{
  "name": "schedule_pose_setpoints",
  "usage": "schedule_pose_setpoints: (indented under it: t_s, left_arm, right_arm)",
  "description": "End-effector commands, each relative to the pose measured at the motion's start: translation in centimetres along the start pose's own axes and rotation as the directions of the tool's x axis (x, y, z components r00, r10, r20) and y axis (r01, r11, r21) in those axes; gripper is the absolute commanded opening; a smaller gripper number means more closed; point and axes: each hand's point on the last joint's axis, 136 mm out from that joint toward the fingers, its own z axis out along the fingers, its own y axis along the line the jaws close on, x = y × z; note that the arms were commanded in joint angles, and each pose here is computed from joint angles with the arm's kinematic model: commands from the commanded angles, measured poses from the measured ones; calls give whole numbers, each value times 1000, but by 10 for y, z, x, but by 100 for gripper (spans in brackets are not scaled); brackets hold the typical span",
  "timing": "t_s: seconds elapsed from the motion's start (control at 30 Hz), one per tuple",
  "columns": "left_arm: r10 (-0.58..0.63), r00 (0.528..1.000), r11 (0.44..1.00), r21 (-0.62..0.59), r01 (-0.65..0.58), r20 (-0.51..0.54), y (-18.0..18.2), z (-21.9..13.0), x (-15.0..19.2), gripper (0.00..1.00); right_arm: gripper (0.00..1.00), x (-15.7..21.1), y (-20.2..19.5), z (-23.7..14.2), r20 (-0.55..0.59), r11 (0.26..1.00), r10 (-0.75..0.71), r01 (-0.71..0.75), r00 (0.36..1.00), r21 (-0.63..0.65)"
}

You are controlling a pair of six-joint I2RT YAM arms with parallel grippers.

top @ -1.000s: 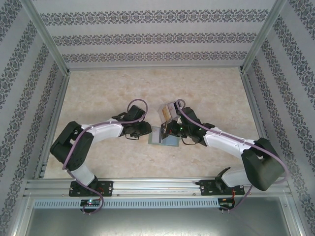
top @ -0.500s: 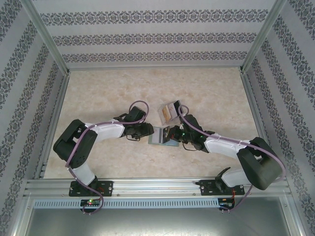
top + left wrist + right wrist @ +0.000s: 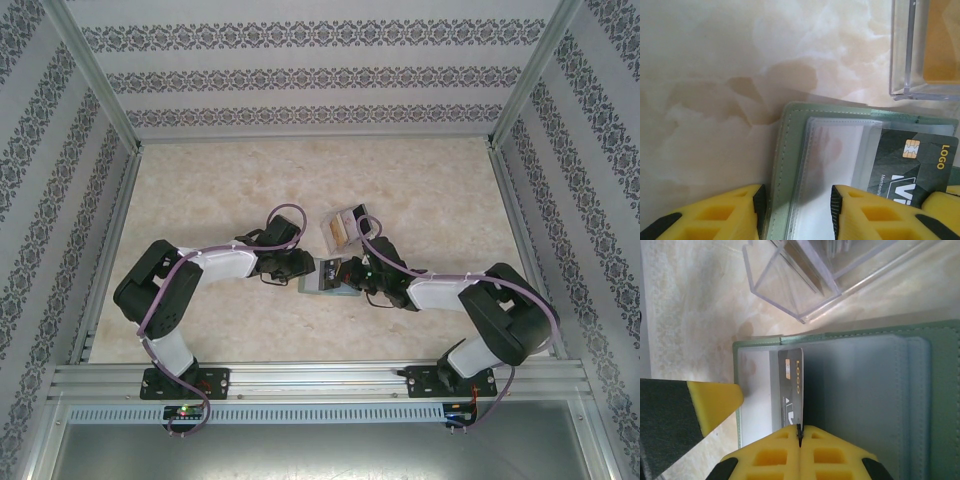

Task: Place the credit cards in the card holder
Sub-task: Insert the credit card into the card slot.

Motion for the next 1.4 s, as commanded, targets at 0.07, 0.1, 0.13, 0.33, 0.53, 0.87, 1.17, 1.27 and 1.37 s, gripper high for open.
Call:
schedule_pose_setpoints:
  t_s: [0.07,0.1,0.13,0.33,0.53,0.87,1.17,1.27,1.37]
  left_arm:
    - [28,998,1000,-8,-28,-60,-4,12,19,40]
    - [28,998,1000,-11,-29,-61,-3,13,20,39]
    - [29,998,999,-12,-30,-58,-4,12,20,39]
    - [33,998,999,-16,-34,-56,-5,13,21,37]
    - [35,998,999,-20,-36,-51,-6,13,21,37]
    - [40,998,998,-51,-42,-45,0,12,21,36]
    - [43,998,998,-41,-45,-54,-2,15,21,34]
    - [46,997,998,-28,-48,-58,-5,16,21,33]
    - [48,997,999,-23,-49,-54,-7,16,20,33]
  right_arm:
    - [6,10,-6,9,-38,1000,-1,1,999,-12]
    - [6,12,-5,10,-46,1000,-1,1,999,-15]
    - [5,12,-5,11,-45,1000,1,-2,999,-18]
    - [7,15,2,18,-64,999,11,-14,998,-44]
    - [8,25,7,26,-98,999,-9,6,995,-33]
    - [30,18,-7,11,-101,994,-48,57,994,90]
    - [13,19,-8,22,-158,992,-42,60,987,111]
    - [10,23,2,29,-194,995,-59,74,979,73]
    - [12,25,8,33,-214,994,-78,93,974,64]
